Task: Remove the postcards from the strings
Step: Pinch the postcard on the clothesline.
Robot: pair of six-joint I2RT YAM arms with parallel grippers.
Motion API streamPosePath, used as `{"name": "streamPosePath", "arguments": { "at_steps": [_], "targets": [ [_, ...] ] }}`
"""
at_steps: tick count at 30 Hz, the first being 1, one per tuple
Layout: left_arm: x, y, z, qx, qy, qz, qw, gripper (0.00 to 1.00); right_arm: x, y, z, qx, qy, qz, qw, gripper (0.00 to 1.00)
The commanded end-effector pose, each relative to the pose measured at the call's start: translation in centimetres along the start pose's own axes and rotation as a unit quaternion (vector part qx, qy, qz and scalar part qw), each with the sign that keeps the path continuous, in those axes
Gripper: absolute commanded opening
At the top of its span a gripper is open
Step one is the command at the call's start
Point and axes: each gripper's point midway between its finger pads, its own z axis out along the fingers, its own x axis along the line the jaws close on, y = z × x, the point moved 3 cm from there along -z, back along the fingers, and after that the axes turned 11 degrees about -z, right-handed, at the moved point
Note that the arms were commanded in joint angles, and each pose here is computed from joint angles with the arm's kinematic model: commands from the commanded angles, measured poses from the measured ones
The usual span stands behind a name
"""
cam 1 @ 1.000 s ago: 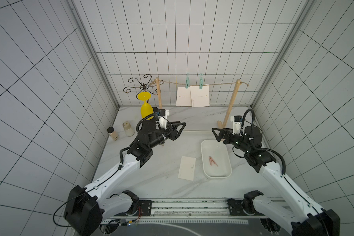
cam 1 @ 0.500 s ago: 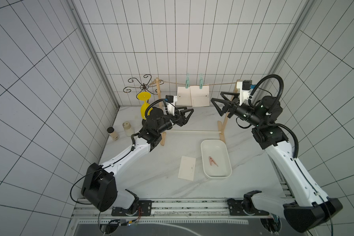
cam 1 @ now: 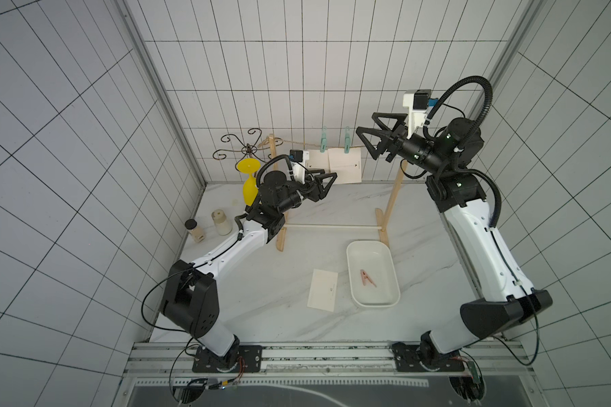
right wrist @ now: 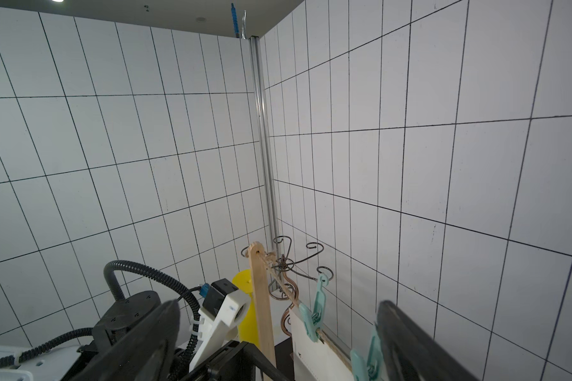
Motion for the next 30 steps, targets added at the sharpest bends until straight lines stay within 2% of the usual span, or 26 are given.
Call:
{"name": "streamPosePath", "arguments": {
  "at_steps": [1,10,30],
  "targets": [
    [0.7,0.8,0.6,0.002,0.004,0.009,1.000,0.63,-1.0,1.7,-0.1,-0.014,0.007,-0.020,1.000,0.94],
    [1.9,-0.1,2.2,0.021,0.001,0.005,1.000,0.64,-3.6,1.6,0.5,-0.017,0.005,-0.025,1.000,0.93],
    [3.2,-0.6,4.3,0.029,-0.007,0.002,1.000,0.65,-5.5,0.3,1.3,-0.019,0.026,-0.018,0.999,0.93]
  ]
}}
